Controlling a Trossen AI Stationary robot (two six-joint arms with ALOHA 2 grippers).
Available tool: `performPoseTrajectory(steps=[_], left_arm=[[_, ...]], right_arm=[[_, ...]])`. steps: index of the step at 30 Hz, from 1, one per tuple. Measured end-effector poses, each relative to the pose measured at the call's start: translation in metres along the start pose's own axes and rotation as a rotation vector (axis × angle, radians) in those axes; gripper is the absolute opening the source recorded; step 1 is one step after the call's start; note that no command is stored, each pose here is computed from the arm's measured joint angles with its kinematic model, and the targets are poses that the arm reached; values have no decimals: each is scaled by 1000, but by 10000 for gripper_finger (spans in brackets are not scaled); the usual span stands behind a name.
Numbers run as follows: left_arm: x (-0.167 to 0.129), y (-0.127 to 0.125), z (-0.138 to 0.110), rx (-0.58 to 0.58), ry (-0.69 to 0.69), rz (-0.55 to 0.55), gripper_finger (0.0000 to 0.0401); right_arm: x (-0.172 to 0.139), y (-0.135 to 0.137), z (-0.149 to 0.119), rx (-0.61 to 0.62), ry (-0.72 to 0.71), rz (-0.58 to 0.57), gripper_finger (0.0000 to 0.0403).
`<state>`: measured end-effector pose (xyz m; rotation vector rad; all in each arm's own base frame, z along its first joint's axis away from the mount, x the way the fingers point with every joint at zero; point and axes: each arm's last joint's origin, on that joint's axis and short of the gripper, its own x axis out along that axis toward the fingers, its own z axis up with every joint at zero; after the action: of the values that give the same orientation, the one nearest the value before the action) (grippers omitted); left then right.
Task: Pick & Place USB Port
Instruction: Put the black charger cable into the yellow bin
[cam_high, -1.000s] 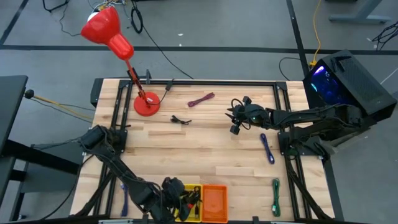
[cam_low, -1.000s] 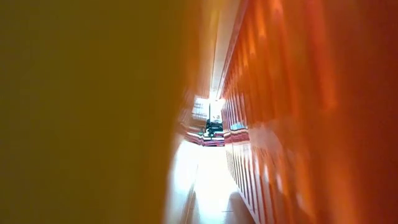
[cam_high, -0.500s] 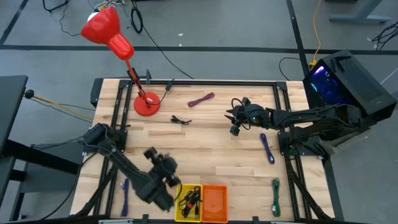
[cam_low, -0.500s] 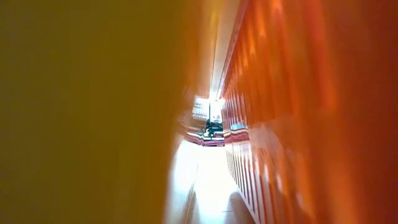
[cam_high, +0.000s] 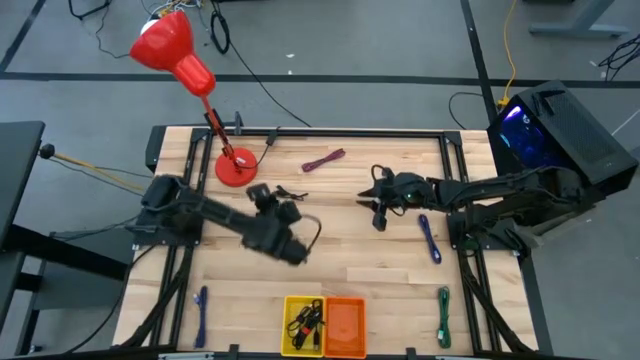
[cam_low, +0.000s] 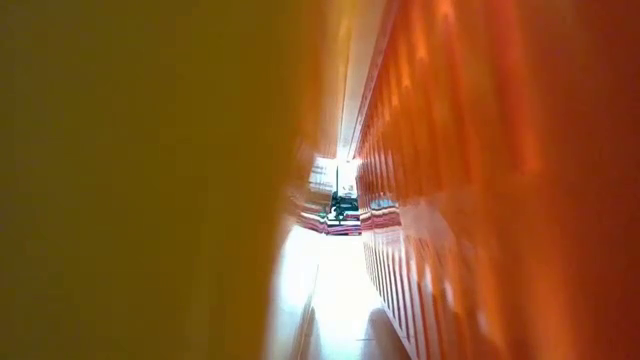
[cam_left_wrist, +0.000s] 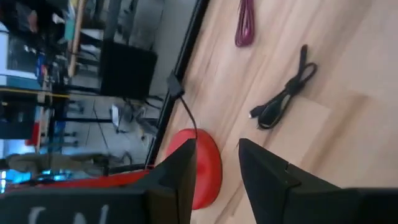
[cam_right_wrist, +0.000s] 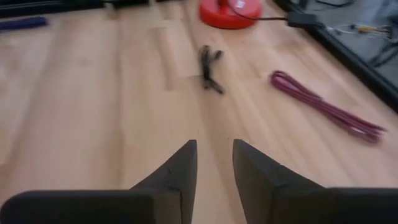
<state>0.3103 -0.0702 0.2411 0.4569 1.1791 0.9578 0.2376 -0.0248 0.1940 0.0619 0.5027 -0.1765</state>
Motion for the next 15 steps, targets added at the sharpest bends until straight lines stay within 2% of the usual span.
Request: performPoseTrajectory(steps=[9, 13, 15], left_arm=[[67, 10, 21, 43, 5, -279, 108], [105, 17, 17, 51, 81, -391, 105], [120, 19, 15, 17, 107, -455, 105]], right_arm=[[-6, 43, 5, -55, -89, 165, 107], [-12, 62, 7, -62, -133, 242, 107], [-15, 72, 6, -76, -143, 258, 107]])
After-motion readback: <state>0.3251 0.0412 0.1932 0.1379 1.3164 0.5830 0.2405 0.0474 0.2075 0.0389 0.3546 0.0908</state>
